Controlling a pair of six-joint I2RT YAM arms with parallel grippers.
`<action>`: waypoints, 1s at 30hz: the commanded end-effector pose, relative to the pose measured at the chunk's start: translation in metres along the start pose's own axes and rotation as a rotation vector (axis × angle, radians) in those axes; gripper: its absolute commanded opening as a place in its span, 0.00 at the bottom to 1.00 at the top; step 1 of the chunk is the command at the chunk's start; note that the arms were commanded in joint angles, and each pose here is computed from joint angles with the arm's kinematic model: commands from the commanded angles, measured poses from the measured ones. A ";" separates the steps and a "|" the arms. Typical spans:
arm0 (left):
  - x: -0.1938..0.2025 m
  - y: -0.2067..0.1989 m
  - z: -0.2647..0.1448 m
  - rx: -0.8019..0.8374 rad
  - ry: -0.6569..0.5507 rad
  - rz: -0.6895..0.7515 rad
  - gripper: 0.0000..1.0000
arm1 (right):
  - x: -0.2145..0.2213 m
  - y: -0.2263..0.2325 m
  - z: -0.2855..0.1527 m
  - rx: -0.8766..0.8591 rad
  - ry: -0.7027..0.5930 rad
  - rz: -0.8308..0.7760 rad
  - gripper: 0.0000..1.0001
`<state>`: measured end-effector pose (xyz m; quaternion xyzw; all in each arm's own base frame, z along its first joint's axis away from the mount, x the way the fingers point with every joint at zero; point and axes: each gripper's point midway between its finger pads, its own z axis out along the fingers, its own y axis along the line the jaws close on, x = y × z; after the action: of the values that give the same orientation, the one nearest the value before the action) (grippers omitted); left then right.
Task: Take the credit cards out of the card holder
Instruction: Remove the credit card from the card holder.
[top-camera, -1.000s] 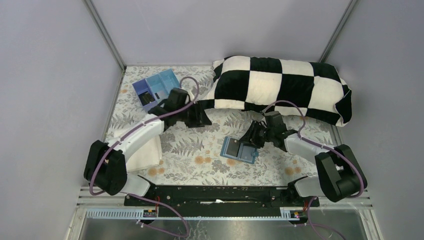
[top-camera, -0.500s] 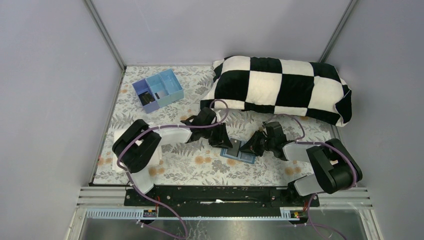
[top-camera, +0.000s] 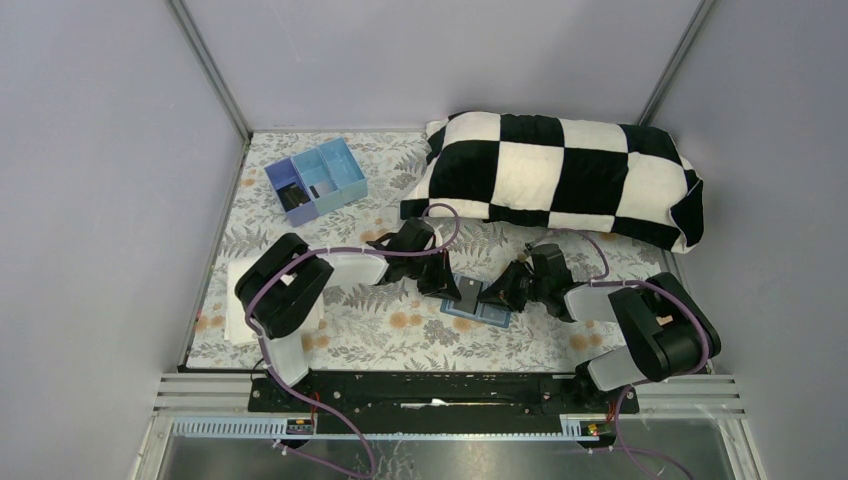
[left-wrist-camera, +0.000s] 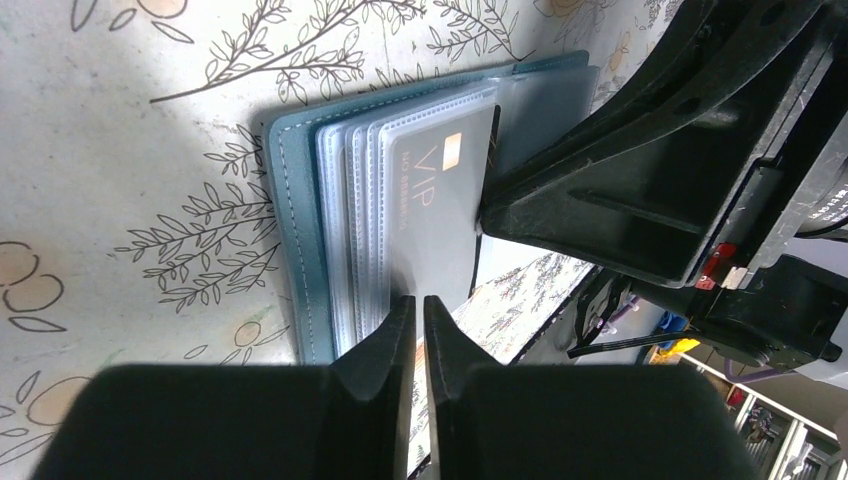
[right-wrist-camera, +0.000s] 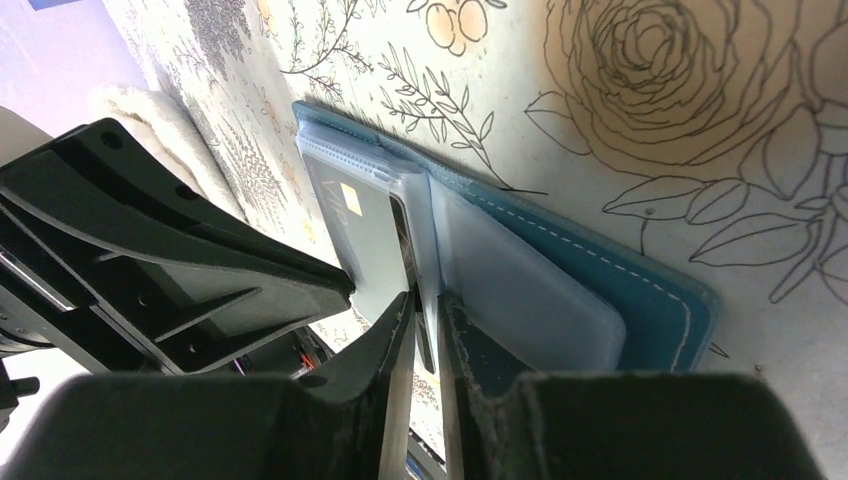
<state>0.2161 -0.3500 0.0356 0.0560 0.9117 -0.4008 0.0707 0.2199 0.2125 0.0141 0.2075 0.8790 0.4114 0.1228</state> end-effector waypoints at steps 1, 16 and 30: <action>0.004 0.021 0.010 -0.066 0.009 0.011 0.10 | -0.001 0.004 0.002 -0.019 -0.002 -0.004 0.19; 0.002 0.029 0.018 -0.084 -0.017 -0.004 0.00 | 0.007 0.007 -0.002 -0.067 0.016 -0.020 0.00; 0.000 -0.021 -0.020 0.038 -0.045 0.134 0.17 | -0.003 0.001 -0.017 0.021 -0.053 -0.104 0.14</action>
<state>0.2098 -0.3505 0.0384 0.0696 0.9054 -0.4110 0.0807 0.2116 0.2050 0.0226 0.1871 0.8806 0.4089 0.1495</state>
